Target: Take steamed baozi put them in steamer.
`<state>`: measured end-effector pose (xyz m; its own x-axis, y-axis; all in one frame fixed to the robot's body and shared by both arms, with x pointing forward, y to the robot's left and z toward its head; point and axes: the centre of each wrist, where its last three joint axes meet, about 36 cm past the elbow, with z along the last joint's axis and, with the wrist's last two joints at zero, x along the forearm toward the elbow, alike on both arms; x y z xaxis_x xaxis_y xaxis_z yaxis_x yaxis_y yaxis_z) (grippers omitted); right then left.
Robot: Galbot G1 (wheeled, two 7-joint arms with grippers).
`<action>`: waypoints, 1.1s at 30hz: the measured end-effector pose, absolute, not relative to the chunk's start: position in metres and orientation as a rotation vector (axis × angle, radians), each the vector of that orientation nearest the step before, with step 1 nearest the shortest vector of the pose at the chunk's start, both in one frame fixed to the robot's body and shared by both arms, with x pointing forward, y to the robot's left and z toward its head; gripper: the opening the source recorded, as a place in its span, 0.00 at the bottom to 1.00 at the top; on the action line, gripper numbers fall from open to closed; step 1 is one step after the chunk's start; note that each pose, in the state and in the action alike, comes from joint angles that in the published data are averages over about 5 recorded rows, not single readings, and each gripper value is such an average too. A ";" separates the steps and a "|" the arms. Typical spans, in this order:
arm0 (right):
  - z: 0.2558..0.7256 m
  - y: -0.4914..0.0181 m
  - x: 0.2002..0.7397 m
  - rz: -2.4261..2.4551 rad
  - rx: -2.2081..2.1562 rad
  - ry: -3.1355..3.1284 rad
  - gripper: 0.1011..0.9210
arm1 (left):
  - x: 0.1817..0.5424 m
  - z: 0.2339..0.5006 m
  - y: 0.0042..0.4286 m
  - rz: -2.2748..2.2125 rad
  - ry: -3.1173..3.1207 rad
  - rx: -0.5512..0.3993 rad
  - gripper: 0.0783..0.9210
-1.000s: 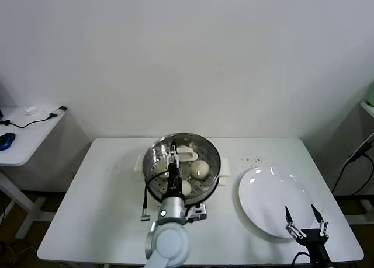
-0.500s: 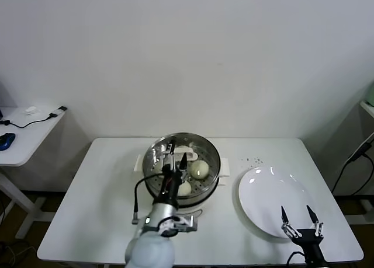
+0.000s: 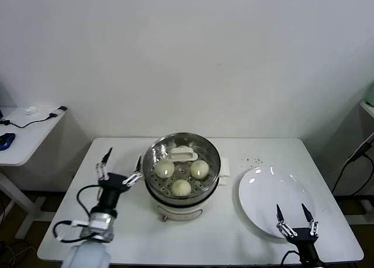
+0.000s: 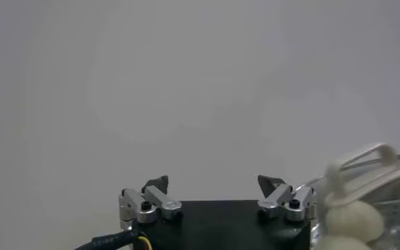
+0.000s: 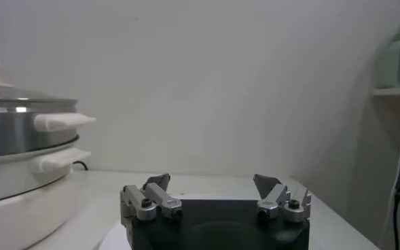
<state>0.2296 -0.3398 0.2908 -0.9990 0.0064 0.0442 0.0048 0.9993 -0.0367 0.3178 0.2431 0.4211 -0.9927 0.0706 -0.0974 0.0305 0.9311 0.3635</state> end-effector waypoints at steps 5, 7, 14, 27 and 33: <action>0.288 -0.338 0.230 0.053 -0.015 -3.102 0.88 | 0.301 0.402 0.277 0.323 3.071 0.028 0.88; 0.287 -0.338 0.231 0.050 -0.022 -3.104 0.88 | 0.294 0.393 0.285 0.256 3.097 0.016 0.88; 0.282 -0.338 0.231 0.046 -0.032 -3.094 0.88 | 0.277 0.359 0.299 0.126 3.156 -0.001 0.88; 0.276 -0.340 0.230 0.053 -0.025 -3.079 0.88 | 0.257 0.322 0.300 0.049 3.201 -0.009 0.88; 0.276 -0.340 0.231 0.055 -0.020 -3.080 0.88 | 0.254 0.318 0.299 0.040 3.202 -0.008 0.88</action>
